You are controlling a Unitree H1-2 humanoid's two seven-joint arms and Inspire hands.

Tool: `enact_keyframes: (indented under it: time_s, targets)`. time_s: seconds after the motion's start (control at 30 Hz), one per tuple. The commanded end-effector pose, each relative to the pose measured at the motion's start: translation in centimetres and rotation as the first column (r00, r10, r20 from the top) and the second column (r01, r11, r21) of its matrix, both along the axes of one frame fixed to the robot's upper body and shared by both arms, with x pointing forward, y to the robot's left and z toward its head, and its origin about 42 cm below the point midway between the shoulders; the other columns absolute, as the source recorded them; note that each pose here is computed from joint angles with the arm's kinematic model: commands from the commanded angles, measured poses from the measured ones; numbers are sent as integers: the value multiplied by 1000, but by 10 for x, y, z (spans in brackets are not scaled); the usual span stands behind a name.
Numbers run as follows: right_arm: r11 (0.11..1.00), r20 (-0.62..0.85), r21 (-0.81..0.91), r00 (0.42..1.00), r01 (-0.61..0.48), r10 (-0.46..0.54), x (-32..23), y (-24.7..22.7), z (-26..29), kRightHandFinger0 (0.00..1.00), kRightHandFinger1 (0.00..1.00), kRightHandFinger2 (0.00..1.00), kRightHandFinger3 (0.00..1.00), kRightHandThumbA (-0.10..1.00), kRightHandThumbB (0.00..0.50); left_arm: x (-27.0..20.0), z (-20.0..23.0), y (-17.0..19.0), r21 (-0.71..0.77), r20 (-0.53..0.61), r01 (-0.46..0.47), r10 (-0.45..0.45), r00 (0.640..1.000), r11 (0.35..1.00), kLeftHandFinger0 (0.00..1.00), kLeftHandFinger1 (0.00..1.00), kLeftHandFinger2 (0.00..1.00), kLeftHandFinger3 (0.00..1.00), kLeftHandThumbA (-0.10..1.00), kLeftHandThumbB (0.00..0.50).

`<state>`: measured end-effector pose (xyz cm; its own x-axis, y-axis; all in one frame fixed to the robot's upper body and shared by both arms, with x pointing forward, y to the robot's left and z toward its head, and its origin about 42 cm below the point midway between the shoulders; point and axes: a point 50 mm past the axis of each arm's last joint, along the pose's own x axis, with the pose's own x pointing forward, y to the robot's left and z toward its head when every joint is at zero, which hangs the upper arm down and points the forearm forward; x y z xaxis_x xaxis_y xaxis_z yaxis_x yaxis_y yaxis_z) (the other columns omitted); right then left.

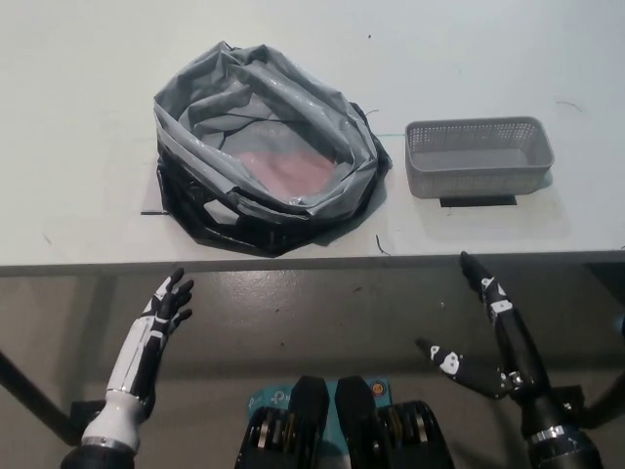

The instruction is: Use the right hand to pick up a small rectangular container and put it into a plastic bag and lift the bag

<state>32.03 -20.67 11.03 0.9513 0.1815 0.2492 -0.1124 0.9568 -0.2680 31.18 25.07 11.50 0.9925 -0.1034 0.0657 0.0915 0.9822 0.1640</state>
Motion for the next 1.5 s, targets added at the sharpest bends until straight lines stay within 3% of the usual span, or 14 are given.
enact_keyframes:
  time_s: [0.0, 0.03, 0.2, 0.23, 0.27, 0.3, 0.37, 0.47, 0.63, 0.67, 0.87, 1.17, 1.23, 1.47]
  targets:
    - [1000, 152, 4, 988, 20, -20, 2, -6, 22, 1000, 1000, 1000, 1000, 854, 237, 1, 13, -2, 16, 90, 82, -84, 992, 996, 1000, 1000, 1000, 1000, 1000, 130]
    - [999, 179, -19, 983, 49, -44, 3, -11, 32, 1000, 1000, 1000, 1000, 859, 280, 1, 14, -2, 25, 93, 91, -93, 991, 996, 1000, 1000, 1000, 1000, 1000, 144]
    - [980, 379, -118, 919, 161, -105, 6, -38, 113, 1000, 1000, 1000, 1000, 898, 344, 6, 19, 0, 42, 92, 96, -100, 991, 994, 1000, 1000, 1000, 1000, 1000, 184]
    - [978, 404, -140, 911, 154, -85, 7, -51, 143, 1000, 1000, 1000, 1000, 896, 393, 5, 19, 0, 46, 91, 96, -100, 991, 994, 1000, 1000, 1000, 1000, 1000, 184]
    - [978, 413, -151, 908, 142, -68, 8, -60, 161, 1000, 1000, 1000, 1000, 896, 406, 5, 18, 0, 47, 90, 93, -97, 991, 995, 1000, 1000, 1000, 1000, 1000, 186]
    - [963, 440, -213, 896, 163, -55, 11, -68, 179, 1000, 1000, 1000, 1000, 995, 414, 4, 17, 0, 43, 87, 91, -94, 992, 995, 1000, 1000, 1000, 1000, 1000, 194]
    - [946, 455, -275, 890, 170, -27, 21, -84, 222, 1000, 1000, 1000, 1000, 1000, 436, 1, 16, 0, 43, 90, 91, -95, 991, 995, 1000, 1000, 1000, 1000, 1000, 179]
    - [910, 459, -377, 888, 173, 21, 39, -92, 275, 1000, 1000, 1000, 1000, 1000, 403, 1, 15, 0, 44, 93, 93, -97, 991, 995, 1000, 1000, 1000, 1000, 1000, 158]
    - [821, 365, -548, 929, 159, 64, 77, -92, 347, 1000, 1000, 1000, 1000, 1000, 423, 3, 17, 0, 49, 92, 95, -99, 991, 994, 1000, 1000, 1000, 1000, 1000, 169]
    - [811, 316, -571, 946, 125, 77, 90, -90, 361, 1000, 1000, 1000, 1000, 1000, 386, 3, 17, -1, 45, 97, 95, -99, 990, 994, 1000, 1000, 1000, 1000, 1000, 162]
    - [612, 155, -787, 985, 74, 80, 143, -72, 390, 1000, 1000, 1000, 1000, 1000, 491, 1, 17, -1, 48, 87, 90, -94, 992, 995, 1000, 1000, 1000, 1000, 1000, 170]
    - [586, -219, -781, 973, -217, 70, 204, -29, 385, 1000, 1000, 1000, 1000, 990, 468, -2, 12, -2, 47, 92, 94, -98, 991, 994, 1000, 1000, 1000, 1000, 1000, 163]
    - [599, -272, -757, 959, -261, 73, 212, -21, 380, 1000, 1000, 1000, 1000, 929, 459, -3, 12, -1, 47, 91, 91, -95, 991, 995, 1000, 1000, 1000, 1000, 1000, 163]
    - [504, -402, -784, 915, -363, 34, 231, 0, 354, 1000, 1000, 1000, 1000, 1000, 481, -7, 9, -1, 55, 79, 89, -93, 993, 994, 1000, 1000, 1000, 1000, 1000, 176]
